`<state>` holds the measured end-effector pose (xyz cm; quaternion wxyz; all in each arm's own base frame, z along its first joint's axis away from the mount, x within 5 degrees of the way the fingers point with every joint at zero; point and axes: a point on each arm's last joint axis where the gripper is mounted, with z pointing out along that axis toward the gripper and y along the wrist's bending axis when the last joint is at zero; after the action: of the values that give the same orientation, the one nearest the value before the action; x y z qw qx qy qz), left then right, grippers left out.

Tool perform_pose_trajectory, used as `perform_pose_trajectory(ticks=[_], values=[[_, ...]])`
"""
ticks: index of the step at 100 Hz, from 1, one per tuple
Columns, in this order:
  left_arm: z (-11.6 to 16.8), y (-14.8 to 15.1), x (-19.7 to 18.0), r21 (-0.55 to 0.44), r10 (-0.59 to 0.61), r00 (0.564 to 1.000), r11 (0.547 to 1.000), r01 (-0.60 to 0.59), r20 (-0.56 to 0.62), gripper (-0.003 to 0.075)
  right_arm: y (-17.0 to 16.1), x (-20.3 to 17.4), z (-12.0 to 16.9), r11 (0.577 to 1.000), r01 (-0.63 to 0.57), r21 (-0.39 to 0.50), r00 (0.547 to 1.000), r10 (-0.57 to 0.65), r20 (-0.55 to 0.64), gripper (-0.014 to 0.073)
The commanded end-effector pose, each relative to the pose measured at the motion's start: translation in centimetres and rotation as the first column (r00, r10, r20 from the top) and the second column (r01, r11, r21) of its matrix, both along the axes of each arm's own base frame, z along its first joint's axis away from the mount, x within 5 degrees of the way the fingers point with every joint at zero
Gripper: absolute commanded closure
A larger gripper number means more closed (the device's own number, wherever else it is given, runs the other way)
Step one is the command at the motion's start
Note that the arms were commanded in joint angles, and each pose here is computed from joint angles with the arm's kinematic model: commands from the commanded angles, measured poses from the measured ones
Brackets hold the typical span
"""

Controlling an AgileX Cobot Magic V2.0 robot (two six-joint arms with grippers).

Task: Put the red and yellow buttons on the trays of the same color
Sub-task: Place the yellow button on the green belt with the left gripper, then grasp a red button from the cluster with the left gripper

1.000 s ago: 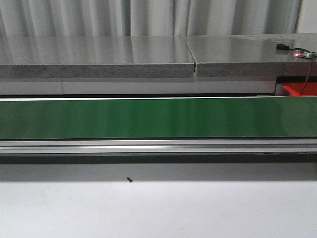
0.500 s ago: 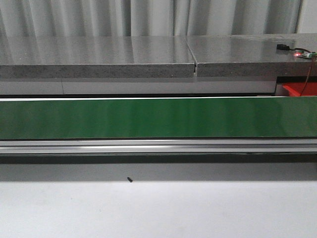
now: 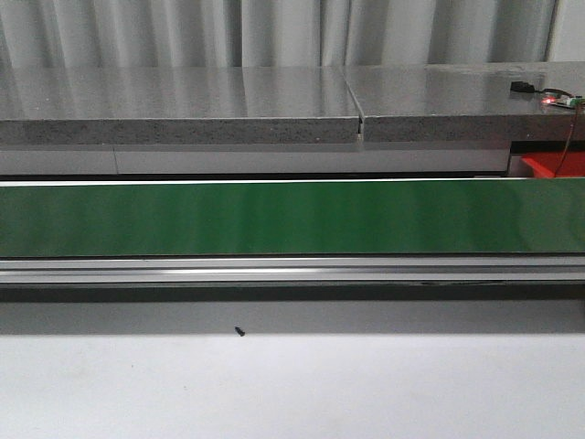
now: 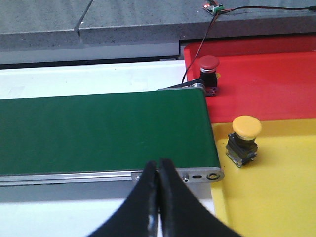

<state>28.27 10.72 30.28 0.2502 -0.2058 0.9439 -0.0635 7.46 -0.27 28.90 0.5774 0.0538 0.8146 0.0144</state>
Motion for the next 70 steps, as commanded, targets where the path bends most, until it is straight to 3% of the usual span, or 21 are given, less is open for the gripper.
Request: perform_pose_trajectory(ticks=[1, 34, 70], values=[[2.1, 0.8, -0.7, 0.042, -0.003, 0.997, 0.999, 0.000, 0.072, 0.0174, -0.1, 0.2, 1.4, 1.000, 0.005, -0.023, 0.996, -0.002, 0.090, 0.0663], [2.1, 5.4, -2.9, 0.073, 0.124, 0.989, 0.989, -0.130, 0.086, 0.0174, -0.1, 0.2, 1.4, 1.000, 0.005, -0.023, 0.996, -0.002, 0.090, 0.0663], [-1.3, 7.8, -1.2, 0.045, 0.111, 0.994, 0.993, -0.110, -0.009, 0.0174, -0.1, 0.2, 1.4, 1.000, 0.005, -0.023, 0.996, -0.002, 0.090, 0.0663]])
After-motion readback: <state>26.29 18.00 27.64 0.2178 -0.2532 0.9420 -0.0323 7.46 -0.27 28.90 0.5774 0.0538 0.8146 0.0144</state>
